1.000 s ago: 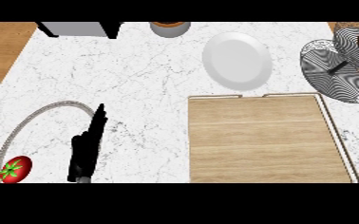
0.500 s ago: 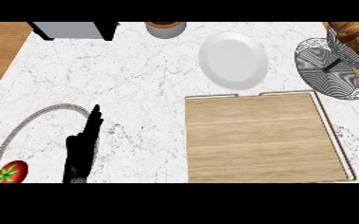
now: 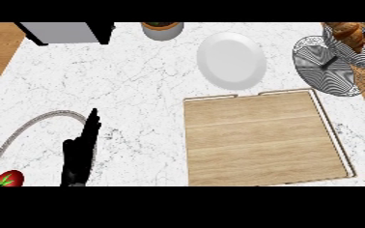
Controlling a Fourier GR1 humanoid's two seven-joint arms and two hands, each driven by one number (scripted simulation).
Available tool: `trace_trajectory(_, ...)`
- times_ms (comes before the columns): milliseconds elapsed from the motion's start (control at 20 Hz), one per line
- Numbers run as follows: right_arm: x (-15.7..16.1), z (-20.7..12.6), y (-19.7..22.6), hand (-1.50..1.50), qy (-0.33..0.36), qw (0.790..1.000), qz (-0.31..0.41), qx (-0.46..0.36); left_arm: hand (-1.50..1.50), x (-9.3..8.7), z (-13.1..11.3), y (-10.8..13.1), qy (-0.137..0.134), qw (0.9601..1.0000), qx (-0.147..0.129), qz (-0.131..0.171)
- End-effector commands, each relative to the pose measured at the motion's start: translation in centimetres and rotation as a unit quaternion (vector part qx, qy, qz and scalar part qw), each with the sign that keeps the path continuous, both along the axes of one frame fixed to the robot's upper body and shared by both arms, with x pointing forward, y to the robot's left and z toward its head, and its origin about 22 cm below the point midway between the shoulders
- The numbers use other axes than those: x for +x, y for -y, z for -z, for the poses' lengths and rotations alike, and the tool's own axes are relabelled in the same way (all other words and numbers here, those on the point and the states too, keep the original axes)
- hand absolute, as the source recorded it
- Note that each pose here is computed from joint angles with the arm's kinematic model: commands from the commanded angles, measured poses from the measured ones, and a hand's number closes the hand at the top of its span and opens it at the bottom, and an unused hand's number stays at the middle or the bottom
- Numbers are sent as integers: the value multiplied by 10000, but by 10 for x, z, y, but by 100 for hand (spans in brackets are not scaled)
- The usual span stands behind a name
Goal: Pick the croissant from the tray and place it in the tiered basket
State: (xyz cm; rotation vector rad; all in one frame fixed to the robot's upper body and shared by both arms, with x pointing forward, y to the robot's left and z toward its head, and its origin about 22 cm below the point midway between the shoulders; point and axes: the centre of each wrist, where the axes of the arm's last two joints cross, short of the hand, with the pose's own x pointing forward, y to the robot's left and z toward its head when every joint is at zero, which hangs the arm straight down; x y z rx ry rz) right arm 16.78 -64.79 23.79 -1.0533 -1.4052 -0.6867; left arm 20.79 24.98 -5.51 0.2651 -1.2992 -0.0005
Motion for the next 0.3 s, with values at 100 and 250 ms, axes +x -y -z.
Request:
trace_trajectory(100,-87,0,23,-150,-101,9998,-167,-13,0,-12,-5,-10,-61,9999,76,-82)
trace_trajectory(250,-113,3,27,-150,-18,9986,-536,24,0,-10,-2,2,-68,9999,35,-94)
